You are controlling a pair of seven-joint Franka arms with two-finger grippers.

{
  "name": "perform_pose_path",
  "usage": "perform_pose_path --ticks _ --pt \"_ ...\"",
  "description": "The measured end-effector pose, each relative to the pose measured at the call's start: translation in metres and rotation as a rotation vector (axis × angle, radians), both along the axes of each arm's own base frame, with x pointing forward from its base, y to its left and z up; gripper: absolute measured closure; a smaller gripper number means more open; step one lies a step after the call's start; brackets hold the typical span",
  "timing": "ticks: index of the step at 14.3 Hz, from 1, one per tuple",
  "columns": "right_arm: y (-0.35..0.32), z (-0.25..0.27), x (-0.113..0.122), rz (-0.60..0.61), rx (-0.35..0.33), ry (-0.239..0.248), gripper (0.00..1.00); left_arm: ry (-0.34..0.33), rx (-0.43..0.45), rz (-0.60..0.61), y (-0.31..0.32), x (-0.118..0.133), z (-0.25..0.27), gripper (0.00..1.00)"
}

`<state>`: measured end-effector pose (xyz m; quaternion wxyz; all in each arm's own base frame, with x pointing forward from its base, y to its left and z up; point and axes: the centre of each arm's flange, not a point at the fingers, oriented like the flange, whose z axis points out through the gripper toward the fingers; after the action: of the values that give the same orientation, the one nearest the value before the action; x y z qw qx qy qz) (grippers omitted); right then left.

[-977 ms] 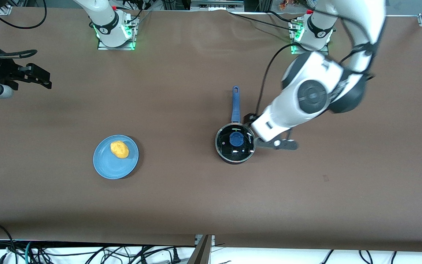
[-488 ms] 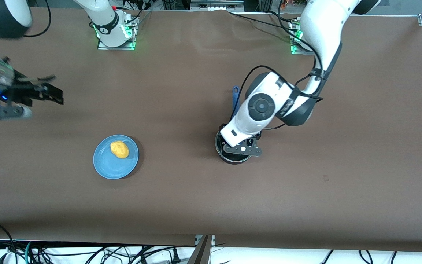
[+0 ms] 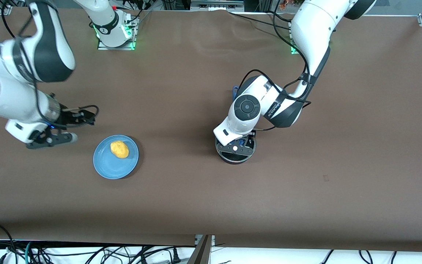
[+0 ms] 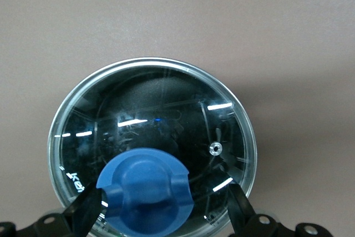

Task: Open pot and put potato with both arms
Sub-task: 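Grasp the lid knob with the left gripper while the right gripper grasps the potato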

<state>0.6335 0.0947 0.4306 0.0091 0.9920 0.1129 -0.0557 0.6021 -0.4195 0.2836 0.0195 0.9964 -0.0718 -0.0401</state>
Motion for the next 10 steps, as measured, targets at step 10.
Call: perform_pose_path --ticks 10 --pt "0.019 -0.18 0.02 0.172 0.033 -0.029 0.0 -0.008 0.016 0.004 0.006 0.004 0.056 0.4"
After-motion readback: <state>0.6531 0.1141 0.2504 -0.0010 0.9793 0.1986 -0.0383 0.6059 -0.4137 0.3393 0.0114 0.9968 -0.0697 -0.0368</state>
